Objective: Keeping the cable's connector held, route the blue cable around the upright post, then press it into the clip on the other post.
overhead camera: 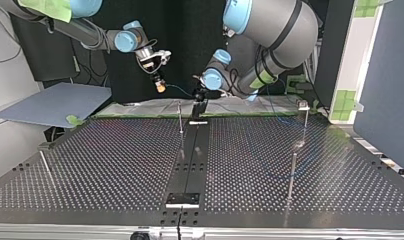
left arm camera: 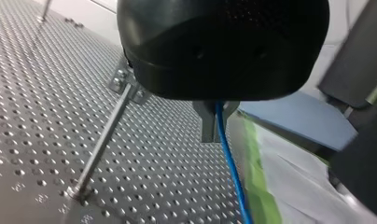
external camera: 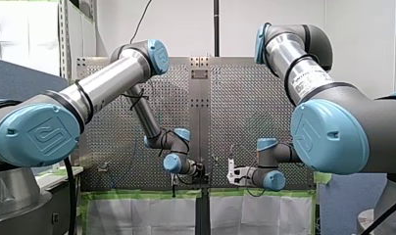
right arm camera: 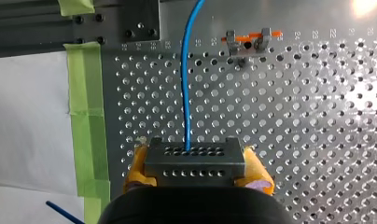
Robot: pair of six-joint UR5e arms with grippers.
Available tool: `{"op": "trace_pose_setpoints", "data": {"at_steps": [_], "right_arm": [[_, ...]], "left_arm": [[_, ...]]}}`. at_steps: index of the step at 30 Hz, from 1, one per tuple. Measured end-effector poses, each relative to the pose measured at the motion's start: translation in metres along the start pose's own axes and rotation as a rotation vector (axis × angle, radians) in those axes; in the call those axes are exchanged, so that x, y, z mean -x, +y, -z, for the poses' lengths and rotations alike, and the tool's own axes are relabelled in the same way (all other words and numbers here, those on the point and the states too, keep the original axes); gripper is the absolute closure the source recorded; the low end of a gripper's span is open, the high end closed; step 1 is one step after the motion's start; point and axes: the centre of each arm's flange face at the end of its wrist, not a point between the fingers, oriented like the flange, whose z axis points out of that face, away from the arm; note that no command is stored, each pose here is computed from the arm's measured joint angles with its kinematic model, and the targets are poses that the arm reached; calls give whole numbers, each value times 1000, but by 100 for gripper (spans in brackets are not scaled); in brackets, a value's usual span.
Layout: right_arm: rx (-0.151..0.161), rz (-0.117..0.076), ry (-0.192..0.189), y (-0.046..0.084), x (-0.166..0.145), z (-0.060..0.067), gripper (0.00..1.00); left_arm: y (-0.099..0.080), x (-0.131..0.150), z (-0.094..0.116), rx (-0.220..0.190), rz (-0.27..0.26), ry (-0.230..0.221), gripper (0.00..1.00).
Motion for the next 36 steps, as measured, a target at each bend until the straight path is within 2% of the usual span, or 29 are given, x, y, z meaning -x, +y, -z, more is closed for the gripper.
{"op": "trace_pose_setpoints", "data": {"at_steps": [6, 11, 22, 25, 28, 31, 36], "right_arm": [[27, -18, 1, 6, 0, 0, 100], [54, -26, 5, 13, -1, 1, 100], [88, -35, 35, 28, 6, 1, 100], [94, -41, 37, 31, 19, 3, 100], [102, -36, 43, 36, 25, 2, 100], [110, -29, 55, 43, 24, -1, 100], [126, -29, 63, 57, 18, -9, 100]], "left_arm": [[-8, -6, 5, 40, -63, 20, 99], [-31, -13, 8, 43, -117, 0, 99], [-79, -24, 14, 31, -109, -82, 99], [-81, -24, 15, 52, -110, -94, 99], [-80, -24, 16, 79, -112, -103, 99], [-78, -23, 16, 106, -114, -110, 99], [-72, -22, 17, 155, -114, -123, 99]]}}
